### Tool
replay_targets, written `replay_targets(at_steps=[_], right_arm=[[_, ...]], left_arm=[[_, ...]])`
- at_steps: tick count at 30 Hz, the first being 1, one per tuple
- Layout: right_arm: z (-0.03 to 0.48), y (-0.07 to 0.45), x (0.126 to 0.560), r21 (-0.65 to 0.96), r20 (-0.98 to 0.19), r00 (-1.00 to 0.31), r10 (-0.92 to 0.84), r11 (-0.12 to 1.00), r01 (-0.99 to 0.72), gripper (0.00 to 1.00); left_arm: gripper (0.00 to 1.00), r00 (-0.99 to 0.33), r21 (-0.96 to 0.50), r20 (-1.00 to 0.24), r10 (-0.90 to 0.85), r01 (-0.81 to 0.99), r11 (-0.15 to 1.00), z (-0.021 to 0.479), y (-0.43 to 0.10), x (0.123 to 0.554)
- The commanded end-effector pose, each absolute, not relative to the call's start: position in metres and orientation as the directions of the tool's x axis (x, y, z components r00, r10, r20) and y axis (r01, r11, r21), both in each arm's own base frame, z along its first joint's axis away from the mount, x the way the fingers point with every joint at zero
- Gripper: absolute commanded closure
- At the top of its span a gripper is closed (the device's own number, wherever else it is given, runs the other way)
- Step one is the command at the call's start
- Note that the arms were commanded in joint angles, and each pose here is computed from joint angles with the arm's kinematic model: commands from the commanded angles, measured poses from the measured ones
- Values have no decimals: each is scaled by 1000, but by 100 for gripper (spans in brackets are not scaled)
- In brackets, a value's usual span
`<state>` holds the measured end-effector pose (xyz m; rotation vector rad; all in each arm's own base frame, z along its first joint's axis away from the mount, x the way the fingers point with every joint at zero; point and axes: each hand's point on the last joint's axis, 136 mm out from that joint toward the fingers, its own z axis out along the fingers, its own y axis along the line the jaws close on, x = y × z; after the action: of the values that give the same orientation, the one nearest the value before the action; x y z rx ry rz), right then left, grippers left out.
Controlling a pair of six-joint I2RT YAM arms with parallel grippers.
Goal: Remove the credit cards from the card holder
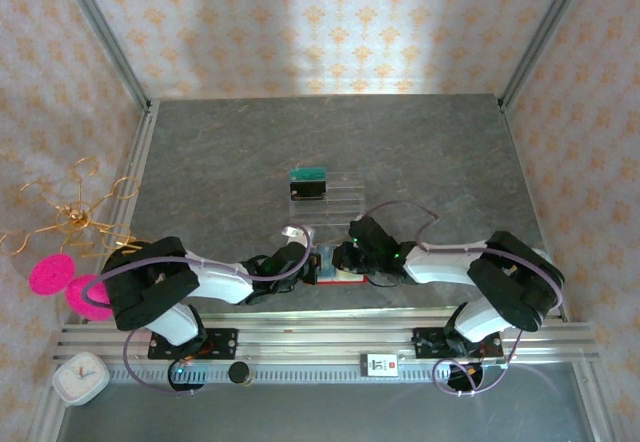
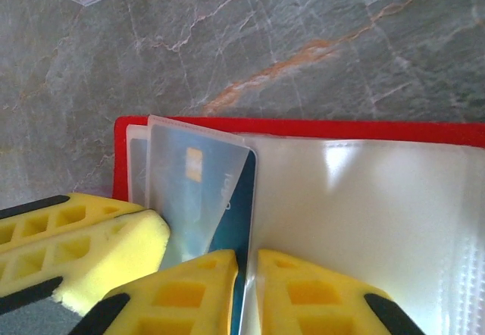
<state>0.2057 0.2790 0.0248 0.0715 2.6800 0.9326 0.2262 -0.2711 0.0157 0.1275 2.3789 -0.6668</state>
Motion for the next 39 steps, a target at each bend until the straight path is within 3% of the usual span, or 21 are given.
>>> replay_targets(at_steps=[1,5,15,29,33,39], right_arm=[[5,283,197,592,-215,-972,93,804,-54,86],[-2,274,196,550,-219,-971,95,834,-42,100],[0,238,200,435,-297,-946,130,901,-12,100],[23,243,207,463,-360,-926,114,883,-71,100],[50,263,206,547,-382,-921,77,822,-158,83],[57,282,207,591,-354,-934,47,785,-185,79]], left_arm=[[100,-917,-312,-376,131,259,914,-56,-237,164],[100,-918,-303,-378,121,246,921,-55,-233,165],[100,-917,-312,-385,100,231,921,-51,-228,163],[100,-899,-322,-431,74,230,918,-33,-224,167],[100,-905,-320,-418,82,231,919,-38,-225,166],[100,-910,-311,-406,81,221,924,-45,-224,166]])
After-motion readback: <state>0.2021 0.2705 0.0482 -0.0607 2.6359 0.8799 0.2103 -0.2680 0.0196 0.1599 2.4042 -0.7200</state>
